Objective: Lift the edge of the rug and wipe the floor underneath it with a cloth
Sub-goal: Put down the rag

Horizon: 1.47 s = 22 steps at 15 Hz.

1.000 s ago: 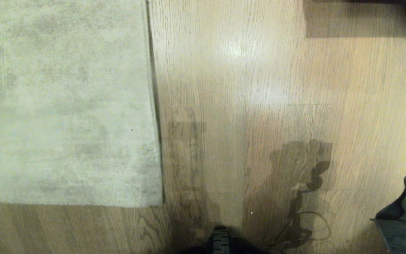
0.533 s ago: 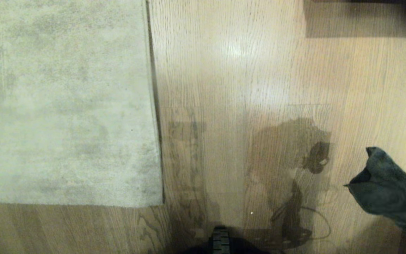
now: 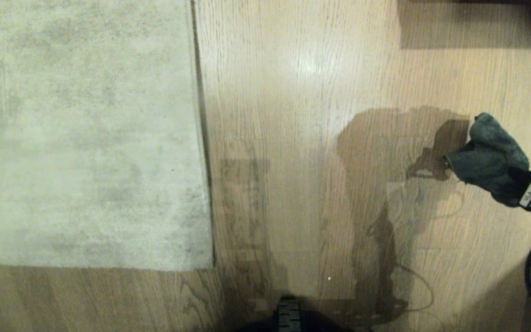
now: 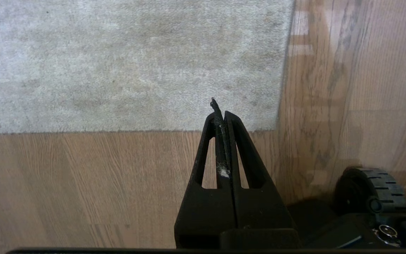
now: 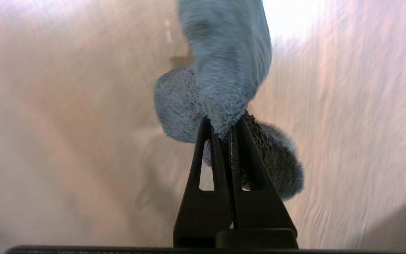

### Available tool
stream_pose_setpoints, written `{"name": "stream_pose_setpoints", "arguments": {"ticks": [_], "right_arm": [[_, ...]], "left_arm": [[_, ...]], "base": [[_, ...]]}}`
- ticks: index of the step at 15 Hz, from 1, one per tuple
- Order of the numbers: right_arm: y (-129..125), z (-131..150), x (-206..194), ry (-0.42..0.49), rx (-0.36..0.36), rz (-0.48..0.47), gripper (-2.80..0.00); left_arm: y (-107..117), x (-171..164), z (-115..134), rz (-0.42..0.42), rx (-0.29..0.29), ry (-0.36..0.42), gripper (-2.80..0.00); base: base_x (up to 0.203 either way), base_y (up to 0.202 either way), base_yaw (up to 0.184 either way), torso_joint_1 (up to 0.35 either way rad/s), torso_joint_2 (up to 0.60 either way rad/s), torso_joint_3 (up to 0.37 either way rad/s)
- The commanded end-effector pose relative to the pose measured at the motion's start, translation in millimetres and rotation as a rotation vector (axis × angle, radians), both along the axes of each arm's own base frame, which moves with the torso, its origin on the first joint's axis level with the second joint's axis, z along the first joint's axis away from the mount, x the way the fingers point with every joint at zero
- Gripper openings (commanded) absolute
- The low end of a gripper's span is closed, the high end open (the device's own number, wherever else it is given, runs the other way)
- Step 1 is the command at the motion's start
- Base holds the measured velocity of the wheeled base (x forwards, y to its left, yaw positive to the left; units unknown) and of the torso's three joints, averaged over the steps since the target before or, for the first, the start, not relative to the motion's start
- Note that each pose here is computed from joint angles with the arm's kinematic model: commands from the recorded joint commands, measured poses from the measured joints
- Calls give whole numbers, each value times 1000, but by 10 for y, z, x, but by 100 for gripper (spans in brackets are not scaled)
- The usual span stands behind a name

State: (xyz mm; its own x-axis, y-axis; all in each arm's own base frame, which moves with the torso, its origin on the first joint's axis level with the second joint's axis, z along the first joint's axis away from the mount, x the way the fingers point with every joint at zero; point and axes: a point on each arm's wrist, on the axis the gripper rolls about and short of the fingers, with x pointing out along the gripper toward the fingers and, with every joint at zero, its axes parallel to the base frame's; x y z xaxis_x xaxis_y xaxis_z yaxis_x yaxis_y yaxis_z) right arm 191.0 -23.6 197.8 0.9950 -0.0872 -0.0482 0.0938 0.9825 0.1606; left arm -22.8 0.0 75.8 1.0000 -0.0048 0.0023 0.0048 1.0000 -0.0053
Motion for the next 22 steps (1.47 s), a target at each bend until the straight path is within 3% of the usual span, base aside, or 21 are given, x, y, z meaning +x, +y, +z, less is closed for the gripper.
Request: {"name": "stream_pose_setpoints", "arguments": {"ticks": [1,12,13,22], "right_arm": [[-167,-59,348,20,2,-52,-280],[-383,-64,1004,-4,-5,-76,-280],[-385,-69,1016,-3,-3,-75,0],[-369,27,936,-39,-11,-77,0]], "left_arm": [[0,1,1,0,-1,1,-280],[0,0,1,0,0,0,-280],[0,1,1,0,-1,1,-280],[0,0,0,0,-1,-1,-280]], "base": [[0,0,0,0,0,0],[0,0,0,0,0,0],[0,0,0,0,0,0],[0,0,0,0,0,0]]}}
